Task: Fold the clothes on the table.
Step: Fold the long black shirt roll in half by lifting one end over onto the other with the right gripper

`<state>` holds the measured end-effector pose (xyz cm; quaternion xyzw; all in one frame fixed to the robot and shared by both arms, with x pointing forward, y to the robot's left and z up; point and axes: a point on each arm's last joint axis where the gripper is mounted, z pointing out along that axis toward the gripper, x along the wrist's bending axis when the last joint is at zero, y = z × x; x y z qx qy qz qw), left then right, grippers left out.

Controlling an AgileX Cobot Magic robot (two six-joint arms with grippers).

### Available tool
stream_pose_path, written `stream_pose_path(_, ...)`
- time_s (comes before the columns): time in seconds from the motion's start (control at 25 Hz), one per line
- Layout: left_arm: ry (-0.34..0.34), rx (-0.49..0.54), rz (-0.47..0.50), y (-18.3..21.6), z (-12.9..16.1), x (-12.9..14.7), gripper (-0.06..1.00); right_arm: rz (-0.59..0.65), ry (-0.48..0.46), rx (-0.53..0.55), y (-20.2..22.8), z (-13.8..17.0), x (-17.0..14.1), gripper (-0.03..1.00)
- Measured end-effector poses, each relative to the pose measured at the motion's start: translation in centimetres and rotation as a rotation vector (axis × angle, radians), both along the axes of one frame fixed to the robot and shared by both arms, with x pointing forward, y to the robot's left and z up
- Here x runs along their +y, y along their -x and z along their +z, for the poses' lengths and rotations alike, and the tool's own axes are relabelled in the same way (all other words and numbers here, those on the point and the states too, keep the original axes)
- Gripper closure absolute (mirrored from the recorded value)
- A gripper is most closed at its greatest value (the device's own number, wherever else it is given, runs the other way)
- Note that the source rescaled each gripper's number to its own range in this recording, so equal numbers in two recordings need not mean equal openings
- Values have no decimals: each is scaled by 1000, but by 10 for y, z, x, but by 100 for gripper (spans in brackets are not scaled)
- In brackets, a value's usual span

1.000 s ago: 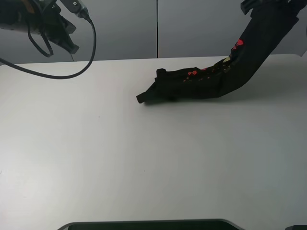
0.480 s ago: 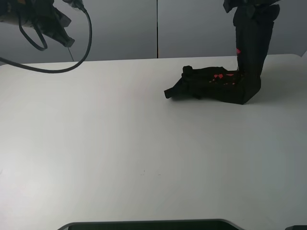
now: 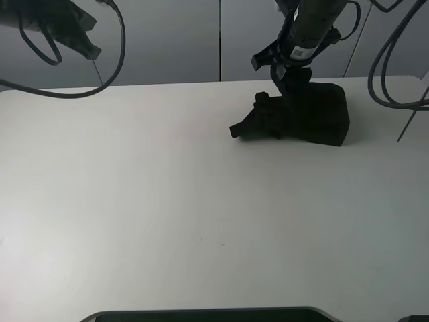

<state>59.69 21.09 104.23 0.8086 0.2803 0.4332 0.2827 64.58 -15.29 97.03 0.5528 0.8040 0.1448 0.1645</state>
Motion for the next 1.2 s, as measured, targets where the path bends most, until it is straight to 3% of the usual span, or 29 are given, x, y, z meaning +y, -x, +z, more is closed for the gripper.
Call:
stream_pose_path(0.36, 0, 0, 0, 0, 0, 0, 94, -12, -56, 74, -7, -47, 10, 93)
stream_pose_path(0.48, 0, 0, 0, 0, 0, 0, 94, 30, -120, 97, -6, -49, 17, 76)
stream_pose_path(0.64, 2, 0, 1, 0, 0, 0, 94, 94, -232, 119, -3, -48, 29, 38)
stream_pose_path(0.72, 1, 3, 2, 0, 0, 0, 94, 131, -275, 120, -2, -46, 33, 30)
stream_pose_path(0.88, -7, 25, 7, 1, -2, 1, 94, 207, -299, 84, -1, -33, 36, 31)
stream_pose_path(1.08, -16, 44, 10, 2, -4, 1, 94, 276, -279, -22, 6, 14, 32, 36)
stream_pose_path(1.2, -19, 52, 12, 2, -4, 2, 94, 280, -208, -99, 12, 43, 23, 50)
